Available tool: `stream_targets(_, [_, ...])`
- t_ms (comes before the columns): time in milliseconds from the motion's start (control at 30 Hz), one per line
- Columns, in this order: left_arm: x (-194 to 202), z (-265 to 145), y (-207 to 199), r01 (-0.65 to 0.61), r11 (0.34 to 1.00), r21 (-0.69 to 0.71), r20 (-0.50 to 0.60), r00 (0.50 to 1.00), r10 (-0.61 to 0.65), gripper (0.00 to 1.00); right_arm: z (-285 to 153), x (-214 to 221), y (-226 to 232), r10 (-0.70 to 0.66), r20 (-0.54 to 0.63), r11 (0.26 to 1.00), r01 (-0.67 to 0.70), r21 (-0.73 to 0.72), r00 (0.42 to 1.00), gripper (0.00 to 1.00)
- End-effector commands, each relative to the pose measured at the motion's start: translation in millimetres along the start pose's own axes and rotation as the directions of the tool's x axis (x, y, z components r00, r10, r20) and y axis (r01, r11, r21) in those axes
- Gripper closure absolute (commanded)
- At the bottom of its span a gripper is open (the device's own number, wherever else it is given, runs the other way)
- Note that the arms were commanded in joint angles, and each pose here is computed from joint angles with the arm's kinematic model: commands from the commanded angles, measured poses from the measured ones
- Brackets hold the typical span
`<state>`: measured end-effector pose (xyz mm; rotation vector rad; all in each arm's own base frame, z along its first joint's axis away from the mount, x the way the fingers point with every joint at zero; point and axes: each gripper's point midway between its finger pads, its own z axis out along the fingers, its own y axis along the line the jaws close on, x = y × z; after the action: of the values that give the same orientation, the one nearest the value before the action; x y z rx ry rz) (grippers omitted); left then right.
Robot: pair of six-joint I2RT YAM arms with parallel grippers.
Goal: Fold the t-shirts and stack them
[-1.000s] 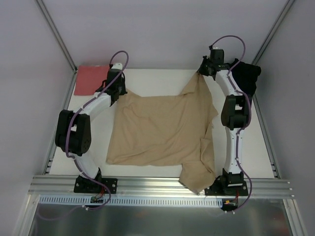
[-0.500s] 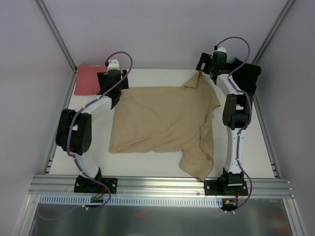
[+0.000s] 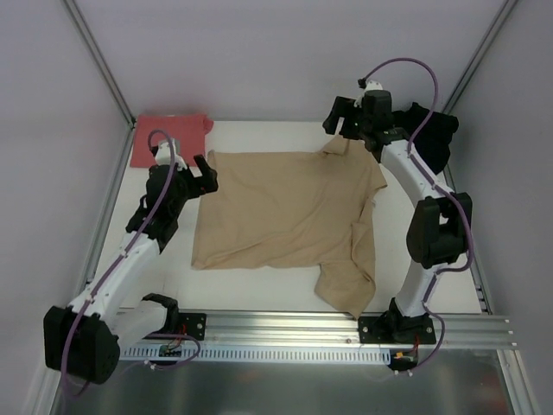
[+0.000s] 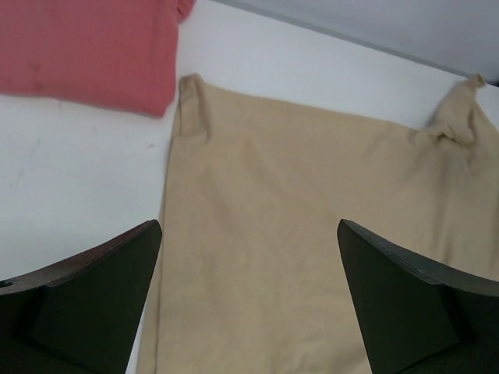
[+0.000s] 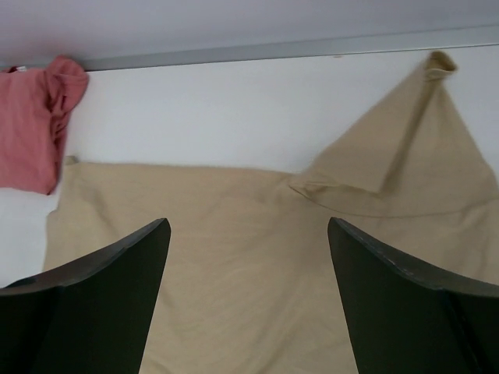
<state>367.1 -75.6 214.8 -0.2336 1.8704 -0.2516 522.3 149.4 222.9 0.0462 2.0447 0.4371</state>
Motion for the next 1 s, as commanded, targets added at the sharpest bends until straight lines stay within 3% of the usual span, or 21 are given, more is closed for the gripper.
stream_targets(0, [13.0, -38.0, -17.1, 0.104, 0.988, 0.116, -0.058, 0.994, -0.098, 0.01, 18.8, 27.1, 11.0, 0.047, -0.153, 0.998, -0.054, -0.041, 0.987, 0.14])
stream_targets(267, [13.8, -84.1, -16.7, 0.087, 0.985, 0.151, -0.101, 0.992, -0.072, 0.01, 72.7, 60.9, -18.6, 0.075, -0.255, 0.996, -0.062, 0.061, 0.964, 0.18])
stream_targets(533, [36.9, -85.7, -14.4, 0.1, 0.982, 0.163, -0.151, 0.986, -0.075, 0.01, 104.0, 100.1, -36.3, 0.111, -0.317, 0.992, -0.085, 0.096, 0.942, 0.19])
stream_targets(967, [43.9, -80.9, -11.8, 0.078, 0.985, 0.155, -0.17, 0.984, -0.051, 0.01, 113.3, 91.7, -67.6, 0.114, -0.254, 0.982, -0.07, 0.176, 0.96, 0.2])
